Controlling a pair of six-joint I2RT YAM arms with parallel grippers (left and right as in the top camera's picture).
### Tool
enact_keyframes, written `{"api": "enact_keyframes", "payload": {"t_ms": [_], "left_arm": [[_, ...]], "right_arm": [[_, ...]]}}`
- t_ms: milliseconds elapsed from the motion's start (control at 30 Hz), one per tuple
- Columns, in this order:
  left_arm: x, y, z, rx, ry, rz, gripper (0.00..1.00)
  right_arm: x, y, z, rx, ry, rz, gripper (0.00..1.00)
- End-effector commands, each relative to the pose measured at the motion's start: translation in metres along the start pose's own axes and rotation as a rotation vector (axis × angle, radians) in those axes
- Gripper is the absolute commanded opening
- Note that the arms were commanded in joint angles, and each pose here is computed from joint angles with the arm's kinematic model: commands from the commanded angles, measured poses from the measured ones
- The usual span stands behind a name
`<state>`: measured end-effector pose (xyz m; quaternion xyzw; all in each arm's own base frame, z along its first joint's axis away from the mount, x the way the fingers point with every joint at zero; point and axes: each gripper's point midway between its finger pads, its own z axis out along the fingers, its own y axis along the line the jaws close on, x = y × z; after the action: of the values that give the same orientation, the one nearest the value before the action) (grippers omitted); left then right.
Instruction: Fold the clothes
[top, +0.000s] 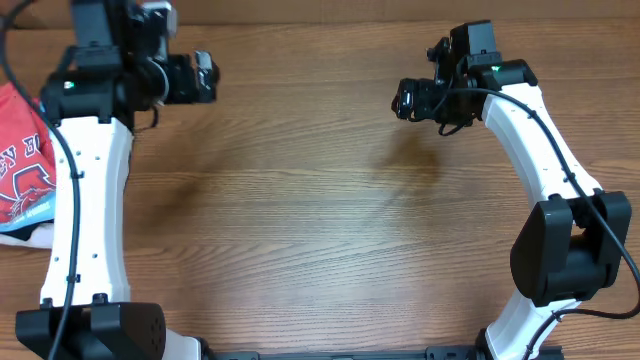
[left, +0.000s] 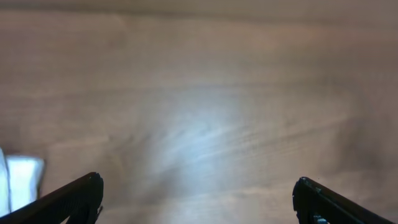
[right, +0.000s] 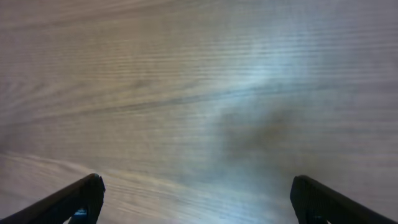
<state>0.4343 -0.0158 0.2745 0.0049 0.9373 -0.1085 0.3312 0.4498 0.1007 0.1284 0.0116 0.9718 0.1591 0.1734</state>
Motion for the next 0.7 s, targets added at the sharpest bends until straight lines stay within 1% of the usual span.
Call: {"api": "enact_keyframes", "payload": {"t_ms": [0, 67, 167, 267, 367, 467, 533, 633, 667], "left_arm": [[0.029, 0.006, -0.001, -0.055, 0.119, -0.079, 1.0], [0.047, 0.008, -0.004, -0.073, 0.189, -0.12, 1.0], [0.057, 0.021, -0.012, -0.16, 0.217, -0.122, 1.0], [0.068, 0.015, -0.017, -0.142, 0.219, -0.081, 1.0], [0.086, 0.006, -0.024, -0.127, 0.189, -0.046, 1.0], [0.115, -0.004, -0.039, -0.108, 0.117, -0.002, 1.0], [0.134, -0.008, -0.058, -0.099, 0.02, 0.019, 1.0], [0.151, -0.012, -0.083, -0.093, -0.097, 0.036, 1.0], [0.16, -0.011, -0.094, -0.106, -0.148, 0.043, 1.0]], "right_arm": [[-0.004, -0.005, -0.025, 0.036, -0.029, 0.008, 1.0], [0.003, -0.007, -0.034, 0.055, -0.016, 0.021, 1.0], [0.008, -0.011, -0.048, 0.092, -0.026, 0.065, 1.0], [0.013, -0.01, -0.065, 0.104, -0.062, 0.09, 1.0], [0.026, -0.009, -0.087, 0.099, -0.137, 0.091, 1.0], [0.05, -0.008, -0.106, 0.076, -0.228, 0.071, 1.0], [0.072, -0.009, -0.128, 0.063, -0.346, 0.045, 1.0], [0.091, -0.016, -0.156, 0.089, -0.485, 0.033, 1.0], [0.104, -0.02, -0.174, 0.106, -0.56, 0.03, 1.0]]}}
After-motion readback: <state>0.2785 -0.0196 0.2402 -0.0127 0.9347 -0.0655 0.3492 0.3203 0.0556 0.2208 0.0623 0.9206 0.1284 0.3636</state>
